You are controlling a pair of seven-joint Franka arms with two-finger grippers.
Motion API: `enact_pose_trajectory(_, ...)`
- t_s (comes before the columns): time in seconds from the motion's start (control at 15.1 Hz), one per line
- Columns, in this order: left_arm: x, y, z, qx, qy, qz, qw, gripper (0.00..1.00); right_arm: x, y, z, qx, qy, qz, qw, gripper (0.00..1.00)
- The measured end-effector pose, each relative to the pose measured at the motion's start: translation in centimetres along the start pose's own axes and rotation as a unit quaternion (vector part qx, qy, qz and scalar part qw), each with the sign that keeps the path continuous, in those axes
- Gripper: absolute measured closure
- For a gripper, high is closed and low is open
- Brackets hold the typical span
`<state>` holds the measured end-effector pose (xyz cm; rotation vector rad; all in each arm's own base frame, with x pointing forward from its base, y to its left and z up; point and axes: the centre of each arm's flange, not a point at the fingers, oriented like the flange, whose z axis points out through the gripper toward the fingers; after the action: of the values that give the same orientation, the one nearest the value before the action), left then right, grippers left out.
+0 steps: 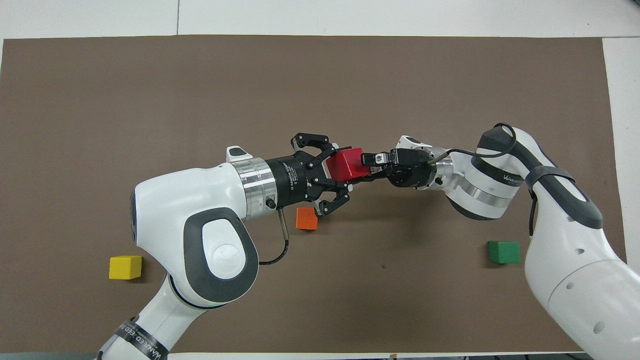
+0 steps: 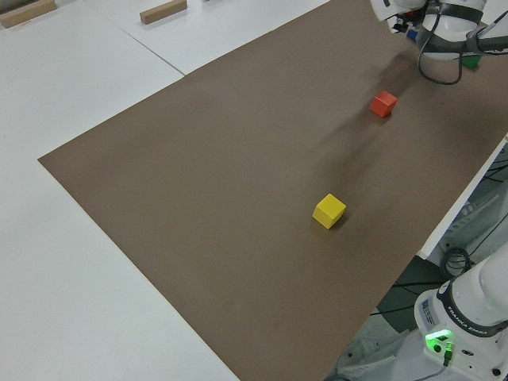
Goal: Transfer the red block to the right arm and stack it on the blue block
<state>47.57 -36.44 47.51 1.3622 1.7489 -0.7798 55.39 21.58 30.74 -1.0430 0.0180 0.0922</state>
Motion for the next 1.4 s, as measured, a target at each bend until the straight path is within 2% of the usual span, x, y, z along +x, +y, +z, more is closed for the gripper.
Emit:
enact_pose_trajectory(0.07, -0.1, -0.1, 0.2, -0.001, 0.000, 0.001, 1.000, 0.45, 0.0, 0.0, 0.0, -0.001, 0.001, 0.000, 1.000, 0.17)
enact_pose_trajectory(0.2, -0.5, -0.6, 0.5, -0.007, 0.000, 0.007, 1.000, 0.45, 0.1, 0.1, -0.1, -0.003, 0.004, 0.000, 1.000, 0.39)
enact_pose_trajectory(0.27, -0.6, -0.7, 0.5, -0.011, 0.000, 0.013, 1.000, 0.45, 0.1, 0.0, -0.1, 0.000, 0.005, 0.000, 1.000, 0.42)
enact_pose_trajectory(0.73, -0.7, -0.8, 0.5, -0.016, 0.000, 0.014, 1.000, 0.45, 0.1, -0.1, -0.1, 0.002, 0.006, -0.001, 1.000, 0.42)
enact_pose_trajectory(0.8, -0.7, -0.8, 0.6, -0.016, 0.001, 0.015, 1.000, 0.40, 0.2, 0.0, -0.1, -0.002, 0.008, -0.004, 1.000, 0.42)
enact_pose_trajectory(1.0, -0.8, -1.1, 0.8, -0.014, 0.001, 0.015, 1.000, 0.08, 0.1, 0.6, 0.5, -0.010, 0.010, -0.012, 1.000, 0.42)
enact_pose_trajectory(1.06, -0.7, -1.0, 0.7, -0.015, 0.001, 0.014, 1.000, 0.00, 0.1, 0.6, 0.6, -0.010, 0.009, -0.013, 1.000, 0.42)
enact_pose_trajectory(1.4, 1.3, 1.4, -1.0, -0.021, 0.007, -0.007, 1.000, 0.00, 0.7, 0.0, 0.9, -0.025, 0.018, -0.023, 0.999, 0.42)
